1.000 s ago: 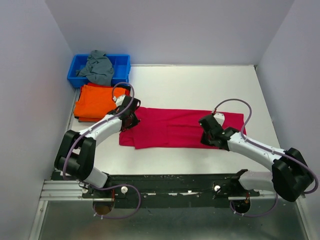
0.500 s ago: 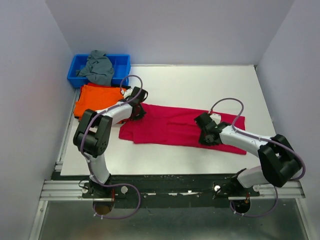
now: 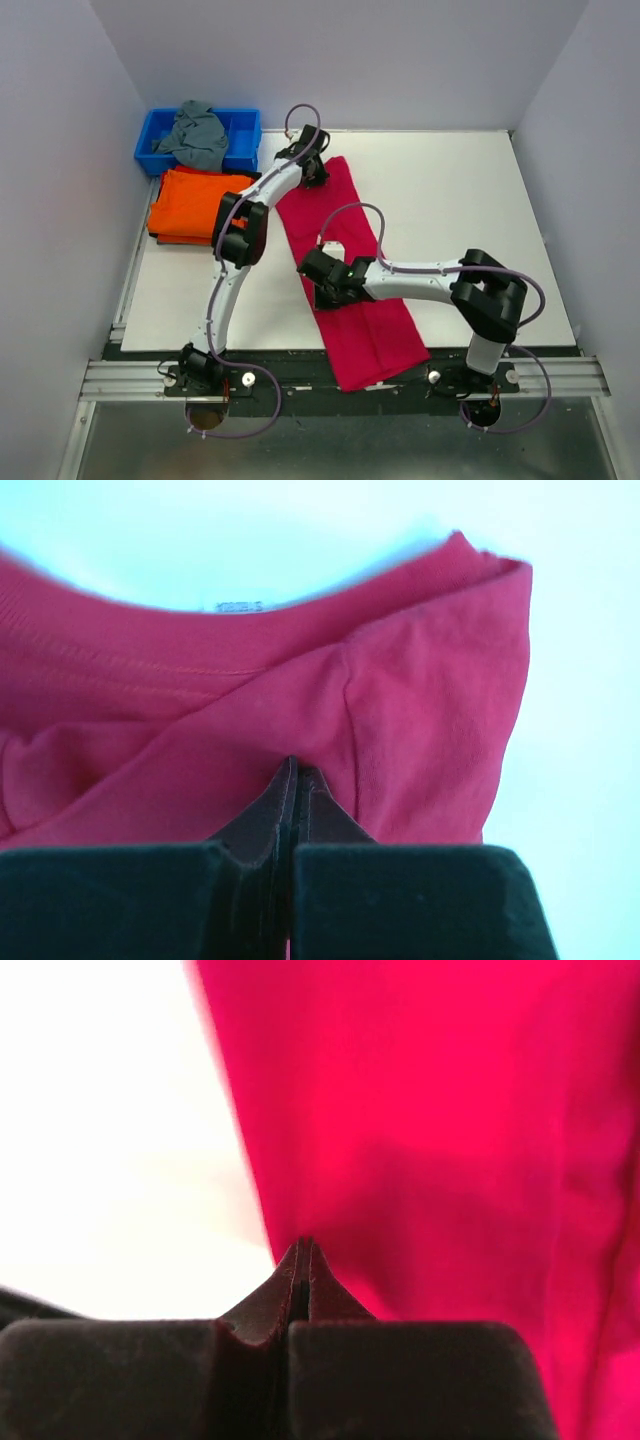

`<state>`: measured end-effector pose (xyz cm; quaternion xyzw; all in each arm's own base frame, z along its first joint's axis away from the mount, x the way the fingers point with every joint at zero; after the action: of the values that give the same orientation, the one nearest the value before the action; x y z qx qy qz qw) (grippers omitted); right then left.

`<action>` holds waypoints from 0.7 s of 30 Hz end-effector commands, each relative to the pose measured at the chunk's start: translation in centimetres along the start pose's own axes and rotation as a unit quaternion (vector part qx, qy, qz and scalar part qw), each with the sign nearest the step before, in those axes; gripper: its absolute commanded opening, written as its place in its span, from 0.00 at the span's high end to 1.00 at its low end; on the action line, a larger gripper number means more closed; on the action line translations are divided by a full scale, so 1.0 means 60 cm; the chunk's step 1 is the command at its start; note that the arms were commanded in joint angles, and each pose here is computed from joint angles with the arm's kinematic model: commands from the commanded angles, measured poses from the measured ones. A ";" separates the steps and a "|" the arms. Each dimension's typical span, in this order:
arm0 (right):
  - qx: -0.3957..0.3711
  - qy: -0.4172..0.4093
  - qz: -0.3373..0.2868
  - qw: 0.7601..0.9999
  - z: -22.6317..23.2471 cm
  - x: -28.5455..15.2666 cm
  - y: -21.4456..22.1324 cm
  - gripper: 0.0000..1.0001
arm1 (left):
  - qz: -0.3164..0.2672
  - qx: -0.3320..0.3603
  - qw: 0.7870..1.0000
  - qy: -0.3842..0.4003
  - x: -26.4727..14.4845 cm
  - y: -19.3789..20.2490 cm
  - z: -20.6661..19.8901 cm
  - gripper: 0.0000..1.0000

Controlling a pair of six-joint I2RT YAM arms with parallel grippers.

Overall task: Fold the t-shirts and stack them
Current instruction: Rotate the tshirt 90 degrees

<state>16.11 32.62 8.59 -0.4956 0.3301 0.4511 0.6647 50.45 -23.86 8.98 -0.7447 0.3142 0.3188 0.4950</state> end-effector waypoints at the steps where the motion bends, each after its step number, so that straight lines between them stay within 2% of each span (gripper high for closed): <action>1: -0.008 -0.084 -0.037 0.996 0.049 -0.053 -0.030 0.99 | 0.079 0.049 0.994 0.052 0.071 0.060 -0.053 1.00; 5: 0.001 -0.086 -0.107 0.990 -0.003 -0.119 -0.091 0.99 | 0.052 0.013 0.992 0.116 0.094 0.043 -0.089 1.00; 10: 0.055 -0.024 -0.121 0.991 -0.120 -0.133 -0.134 0.99 | 0.016 -0.009 0.983 0.181 0.106 0.018 -0.121 1.00; 13: 0.061 0.002 -0.113 0.992 -0.156 -0.127 -0.146 0.99 | -0.005 -0.005 0.972 0.233 0.093 -0.003 -0.144 1.00; 15: 0.072 0.028 -0.102 0.992 -0.171 -0.117 -0.152 0.99 | -0.016 0.006 0.962 0.274 0.061 -0.029 -0.160 1.00; 21: 0.085 0.049 -0.079 0.992 -0.187 -0.084 -0.160 0.99 | -0.097 0.077 0.948 0.294 -0.094 -0.108 -0.176 1.00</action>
<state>23.18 20.37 14.65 -0.4764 0.3303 0.3362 0.7422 54.98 -31.77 9.40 -0.7930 0.4156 0.1213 0.4286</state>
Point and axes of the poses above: each gripper's point midway between its finger pads, its own x axis out along the fingers, its own z axis along the line the jaws close on, y = z × x, the point moved 7 cm from there along -x, back along the fingers, and after that the axes turned 7 degrees about x, right-handed, at the moved point
